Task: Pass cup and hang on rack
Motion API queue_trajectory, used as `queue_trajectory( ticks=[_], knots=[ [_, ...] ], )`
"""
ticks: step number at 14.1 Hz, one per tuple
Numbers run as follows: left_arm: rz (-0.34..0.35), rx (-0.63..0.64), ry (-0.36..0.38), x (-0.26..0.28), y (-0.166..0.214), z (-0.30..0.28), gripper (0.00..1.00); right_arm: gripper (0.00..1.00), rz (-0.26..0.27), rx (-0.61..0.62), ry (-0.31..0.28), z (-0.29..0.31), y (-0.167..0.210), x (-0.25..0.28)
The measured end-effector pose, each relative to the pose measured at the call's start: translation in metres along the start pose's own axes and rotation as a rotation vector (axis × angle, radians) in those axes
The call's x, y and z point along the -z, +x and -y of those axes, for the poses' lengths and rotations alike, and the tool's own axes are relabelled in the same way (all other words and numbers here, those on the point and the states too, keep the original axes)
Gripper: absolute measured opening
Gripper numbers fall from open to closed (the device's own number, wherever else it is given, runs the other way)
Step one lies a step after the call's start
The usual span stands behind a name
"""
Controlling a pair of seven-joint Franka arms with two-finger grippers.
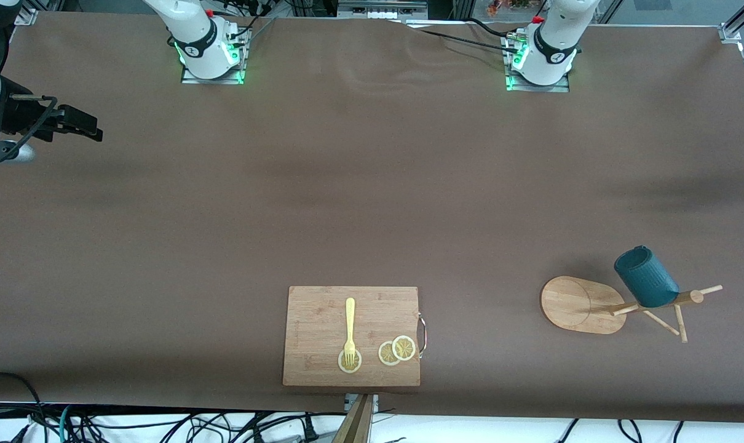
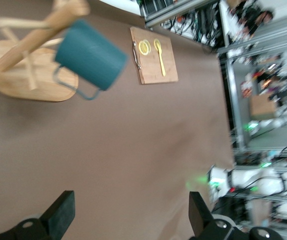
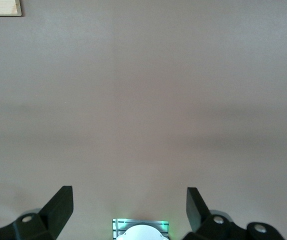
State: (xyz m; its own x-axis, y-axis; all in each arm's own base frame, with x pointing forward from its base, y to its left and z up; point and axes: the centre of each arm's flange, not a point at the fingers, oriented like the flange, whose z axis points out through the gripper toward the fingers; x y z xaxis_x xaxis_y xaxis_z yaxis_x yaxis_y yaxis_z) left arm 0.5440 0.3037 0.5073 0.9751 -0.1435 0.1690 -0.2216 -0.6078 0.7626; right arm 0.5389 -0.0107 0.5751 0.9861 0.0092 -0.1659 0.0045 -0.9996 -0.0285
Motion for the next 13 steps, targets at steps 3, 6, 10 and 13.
queue_trajectory(
  ticks=[3,6,10,13],
  knots=[
    [0.153,-0.042,0.201,-0.026,0.025,-0.107,1.00,1.00,0.000,0.000,0.000,0.000,0.000,0.000],
    [0.244,0.046,0.442,-0.075,0.029,-0.219,1.00,1.00,0.000,0.000,0.000,0.000,0.000,0.000],
    [0.285,0.123,0.692,-0.126,0.011,-0.295,1.00,1.00,0.000,0.000,0.000,0.000,0.000,0.000],
    [0.300,0.192,0.825,-0.164,0.015,-0.313,1.00,1.00,0.001,0.000,0.000,0.000,0.000,0.000]
  ],
)
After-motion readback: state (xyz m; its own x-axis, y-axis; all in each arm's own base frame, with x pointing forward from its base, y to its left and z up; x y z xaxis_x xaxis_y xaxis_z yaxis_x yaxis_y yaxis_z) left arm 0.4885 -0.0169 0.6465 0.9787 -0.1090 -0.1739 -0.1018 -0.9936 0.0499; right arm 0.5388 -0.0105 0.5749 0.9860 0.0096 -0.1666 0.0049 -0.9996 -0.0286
